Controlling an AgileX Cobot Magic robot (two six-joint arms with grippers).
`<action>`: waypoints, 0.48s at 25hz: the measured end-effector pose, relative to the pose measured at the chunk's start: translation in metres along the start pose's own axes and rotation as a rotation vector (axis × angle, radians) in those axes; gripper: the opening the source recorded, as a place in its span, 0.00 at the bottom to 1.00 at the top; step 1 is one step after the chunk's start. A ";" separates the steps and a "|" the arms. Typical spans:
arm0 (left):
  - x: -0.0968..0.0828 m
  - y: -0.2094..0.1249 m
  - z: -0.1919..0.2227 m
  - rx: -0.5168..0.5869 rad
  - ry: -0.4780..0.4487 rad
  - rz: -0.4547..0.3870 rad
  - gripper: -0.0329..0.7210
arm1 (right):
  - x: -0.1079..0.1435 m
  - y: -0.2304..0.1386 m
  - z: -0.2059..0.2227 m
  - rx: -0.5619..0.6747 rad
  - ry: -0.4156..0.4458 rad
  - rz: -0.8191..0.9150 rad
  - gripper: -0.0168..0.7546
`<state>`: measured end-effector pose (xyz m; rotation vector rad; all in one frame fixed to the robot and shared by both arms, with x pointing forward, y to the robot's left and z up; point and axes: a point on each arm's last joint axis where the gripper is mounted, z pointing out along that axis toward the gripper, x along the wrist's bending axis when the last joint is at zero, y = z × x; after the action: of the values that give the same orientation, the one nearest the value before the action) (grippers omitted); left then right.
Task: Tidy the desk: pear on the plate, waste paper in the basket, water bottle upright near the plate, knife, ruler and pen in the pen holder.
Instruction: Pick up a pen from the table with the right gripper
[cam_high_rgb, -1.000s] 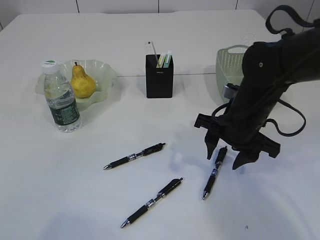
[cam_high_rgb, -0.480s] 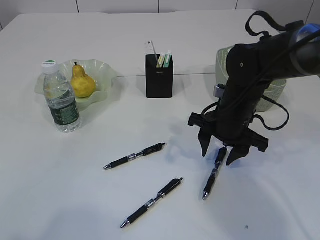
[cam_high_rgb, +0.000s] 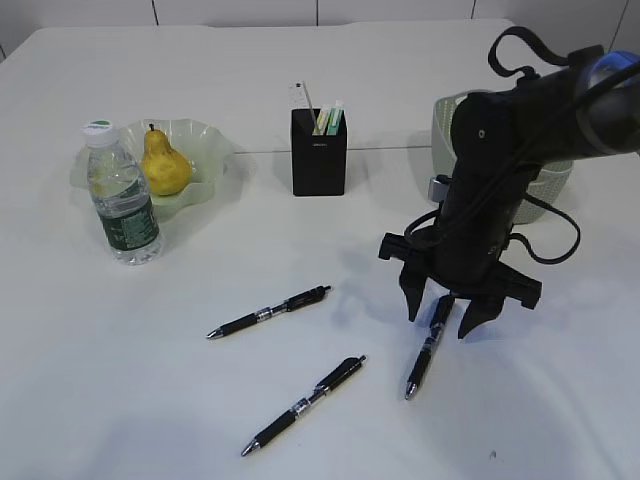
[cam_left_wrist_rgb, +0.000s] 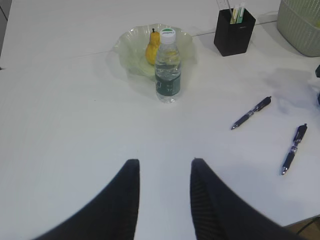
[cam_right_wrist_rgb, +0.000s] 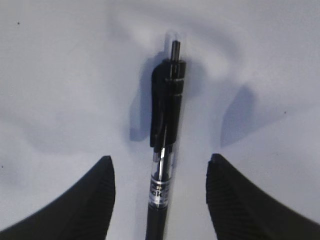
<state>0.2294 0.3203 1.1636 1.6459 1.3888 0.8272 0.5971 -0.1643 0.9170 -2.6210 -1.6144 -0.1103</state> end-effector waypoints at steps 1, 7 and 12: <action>0.000 0.000 0.000 0.000 0.000 0.000 0.36 | 0.000 0.000 0.001 0.001 -0.002 0.000 0.62; 0.000 0.000 0.000 0.000 0.002 -0.001 0.36 | -0.001 0.001 0.001 -0.003 -0.009 -0.007 0.62; 0.000 0.000 0.000 0.000 0.002 -0.002 0.36 | -0.001 0.001 0.004 0.001 -0.021 -0.010 0.62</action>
<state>0.2295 0.3205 1.1636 1.6439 1.3912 0.8283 0.5976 -0.1654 0.9126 -2.6220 -1.6337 -0.0830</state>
